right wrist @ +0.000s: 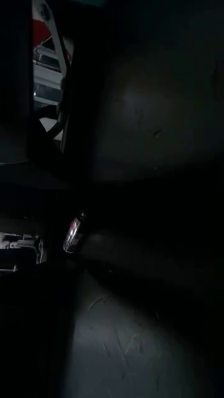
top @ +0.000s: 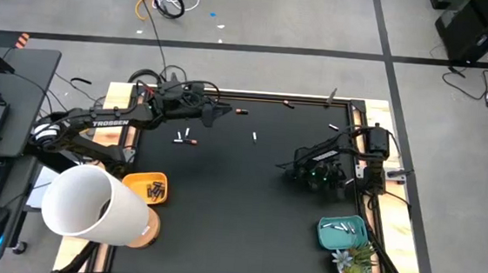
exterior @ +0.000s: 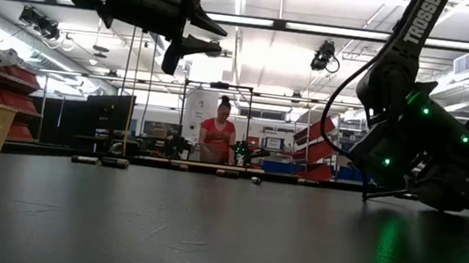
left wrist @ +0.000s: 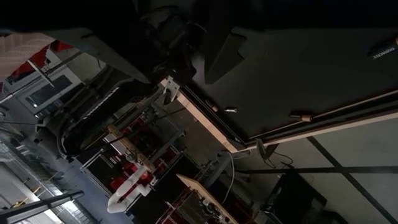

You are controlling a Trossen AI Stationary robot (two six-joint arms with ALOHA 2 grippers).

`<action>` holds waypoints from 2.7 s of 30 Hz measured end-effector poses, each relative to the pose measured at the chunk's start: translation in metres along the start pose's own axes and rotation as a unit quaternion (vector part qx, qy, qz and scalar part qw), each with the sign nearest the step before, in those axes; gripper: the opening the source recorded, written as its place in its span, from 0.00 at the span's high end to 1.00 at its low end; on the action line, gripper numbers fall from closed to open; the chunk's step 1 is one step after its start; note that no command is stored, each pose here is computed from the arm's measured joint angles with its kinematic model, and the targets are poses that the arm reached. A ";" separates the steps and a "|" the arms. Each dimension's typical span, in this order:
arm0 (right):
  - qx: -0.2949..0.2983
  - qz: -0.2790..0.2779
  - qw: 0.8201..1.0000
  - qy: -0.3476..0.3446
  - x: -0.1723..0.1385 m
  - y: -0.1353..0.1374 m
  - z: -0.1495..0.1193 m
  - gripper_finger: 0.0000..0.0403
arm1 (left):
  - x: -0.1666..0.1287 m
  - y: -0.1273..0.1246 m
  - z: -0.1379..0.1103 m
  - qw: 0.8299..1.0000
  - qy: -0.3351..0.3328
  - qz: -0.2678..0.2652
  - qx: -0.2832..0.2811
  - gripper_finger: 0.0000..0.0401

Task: Sort batteries
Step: Put the silver battery into the green bin

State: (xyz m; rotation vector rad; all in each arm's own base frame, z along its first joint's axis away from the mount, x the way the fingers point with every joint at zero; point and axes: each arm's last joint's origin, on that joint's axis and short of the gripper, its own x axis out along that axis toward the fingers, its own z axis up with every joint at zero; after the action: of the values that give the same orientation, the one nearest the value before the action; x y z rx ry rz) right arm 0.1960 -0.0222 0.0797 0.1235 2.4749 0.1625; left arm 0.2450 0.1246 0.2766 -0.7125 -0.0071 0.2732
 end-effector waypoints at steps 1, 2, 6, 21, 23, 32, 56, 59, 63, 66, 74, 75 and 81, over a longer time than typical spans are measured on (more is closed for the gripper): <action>-0.004 0.000 1.000 0.000 0.000 0.000 0.000 0.56 | 0.000 0.000 0.000 1.000 0.000 0.000 0.000 0.60; -0.009 -0.003 1.000 0.000 0.000 0.000 0.000 0.56 | 0.000 0.000 0.000 1.000 0.000 0.000 0.000 0.60; -0.025 -0.012 1.000 0.002 0.000 -0.001 0.001 0.59 | 0.000 0.000 0.000 1.000 0.007 -0.009 -0.002 0.60; 0.015 0.041 0.999 -0.014 -0.001 -0.003 0.001 0.99 | 0.000 -0.001 -0.001 1.000 0.010 -0.013 -0.001 0.60; 0.018 0.036 0.999 -0.013 -0.001 -0.004 0.000 0.97 | 0.000 -0.001 -0.001 1.000 0.010 -0.013 0.000 0.60; 0.088 0.012 0.992 -0.087 -0.023 -0.011 -0.005 0.86 | 0.000 -0.001 0.000 1.000 0.010 -0.014 0.001 0.60; 0.068 -0.030 0.990 -0.118 -0.052 -0.014 -0.038 0.43 | 0.000 -0.003 0.002 1.000 0.002 -0.028 0.005 0.60; 0.069 -0.023 0.995 -0.069 -0.040 -0.015 -0.031 0.36 | 0.000 -0.003 0.001 1.000 0.004 -0.030 0.004 0.60; 0.081 -0.002 0.996 -0.023 -0.026 -0.016 -0.023 0.32 | 0.000 -0.004 0.001 0.999 0.010 -0.037 0.002 0.60; 0.083 0.001 0.997 -0.009 -0.015 -0.015 -0.020 0.31 | 0.000 -0.004 0.001 0.999 0.015 -0.042 0.002 0.60; 0.069 -0.010 0.996 -0.059 -0.008 -0.017 -0.011 0.37 | 0.000 -0.004 0.001 0.999 0.016 -0.044 0.001 0.60; 0.072 -0.011 0.996 -0.059 -0.006 -0.017 -0.011 0.38 | 0.000 -0.004 0.001 0.999 0.016 -0.044 0.001 0.60; 0.073 -0.015 0.995 -0.062 -0.005 -0.017 -0.010 0.48 | 0.000 -0.005 0.000 0.998 0.026 -0.056 -0.009 0.60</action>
State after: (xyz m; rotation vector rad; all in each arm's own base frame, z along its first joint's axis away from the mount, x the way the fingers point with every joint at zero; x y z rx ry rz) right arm 0.1927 -0.0409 0.0881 0.1541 2.3613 -0.0391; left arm 0.2459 0.1214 0.2799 -0.7335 -0.0004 0.1483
